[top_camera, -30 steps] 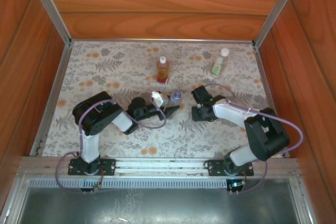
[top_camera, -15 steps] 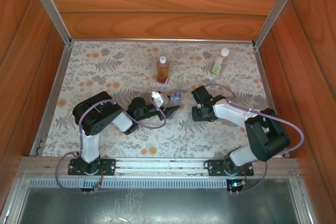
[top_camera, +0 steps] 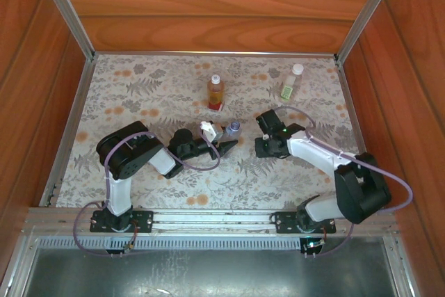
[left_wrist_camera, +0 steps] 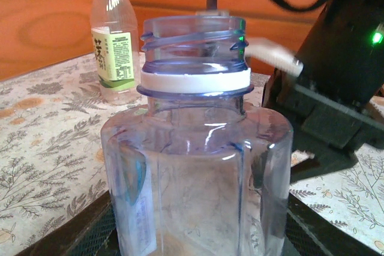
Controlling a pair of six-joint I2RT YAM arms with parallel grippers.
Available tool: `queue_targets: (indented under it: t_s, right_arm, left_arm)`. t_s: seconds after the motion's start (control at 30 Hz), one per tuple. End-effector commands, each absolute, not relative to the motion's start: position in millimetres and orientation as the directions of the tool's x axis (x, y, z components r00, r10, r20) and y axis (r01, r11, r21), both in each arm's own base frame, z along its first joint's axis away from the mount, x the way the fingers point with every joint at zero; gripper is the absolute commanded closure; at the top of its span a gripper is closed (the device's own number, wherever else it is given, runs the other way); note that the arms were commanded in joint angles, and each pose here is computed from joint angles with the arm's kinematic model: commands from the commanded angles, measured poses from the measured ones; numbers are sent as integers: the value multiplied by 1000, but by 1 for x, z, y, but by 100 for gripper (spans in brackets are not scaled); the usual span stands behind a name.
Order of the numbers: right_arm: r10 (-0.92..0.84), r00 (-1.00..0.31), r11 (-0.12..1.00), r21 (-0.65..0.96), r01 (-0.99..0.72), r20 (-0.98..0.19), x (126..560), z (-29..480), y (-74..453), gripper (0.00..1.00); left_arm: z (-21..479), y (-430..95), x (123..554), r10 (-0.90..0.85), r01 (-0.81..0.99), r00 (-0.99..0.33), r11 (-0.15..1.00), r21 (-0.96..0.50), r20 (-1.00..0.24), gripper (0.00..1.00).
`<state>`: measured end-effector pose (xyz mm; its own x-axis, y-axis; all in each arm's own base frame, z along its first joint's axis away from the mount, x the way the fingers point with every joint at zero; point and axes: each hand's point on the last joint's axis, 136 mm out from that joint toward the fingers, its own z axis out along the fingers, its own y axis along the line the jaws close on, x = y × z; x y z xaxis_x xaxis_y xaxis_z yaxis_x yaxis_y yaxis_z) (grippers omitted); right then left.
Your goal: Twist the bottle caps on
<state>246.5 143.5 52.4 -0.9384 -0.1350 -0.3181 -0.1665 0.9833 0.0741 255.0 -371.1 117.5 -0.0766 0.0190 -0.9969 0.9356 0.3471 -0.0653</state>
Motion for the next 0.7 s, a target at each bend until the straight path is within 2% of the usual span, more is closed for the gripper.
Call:
queue_targets:
  t_s: [0.0,0.4,0.67]
  right_arm:
    - [-172,-937,972,102,-212,-304,237,74,147,63]
    - [-273,-892,918,182,-354,-360,234,152,167,63]
    - [-302,-841,866,241,-439,-449,244,199,189,63]
  left_arm:
    - [96,-374,246,64,941,-126,324,-99,-990,43]
    - [96,-375,244,69,945,-117,316,-90,-991,43]
    - [94,-376,246,71,945,-114,314,-87,-991,43]
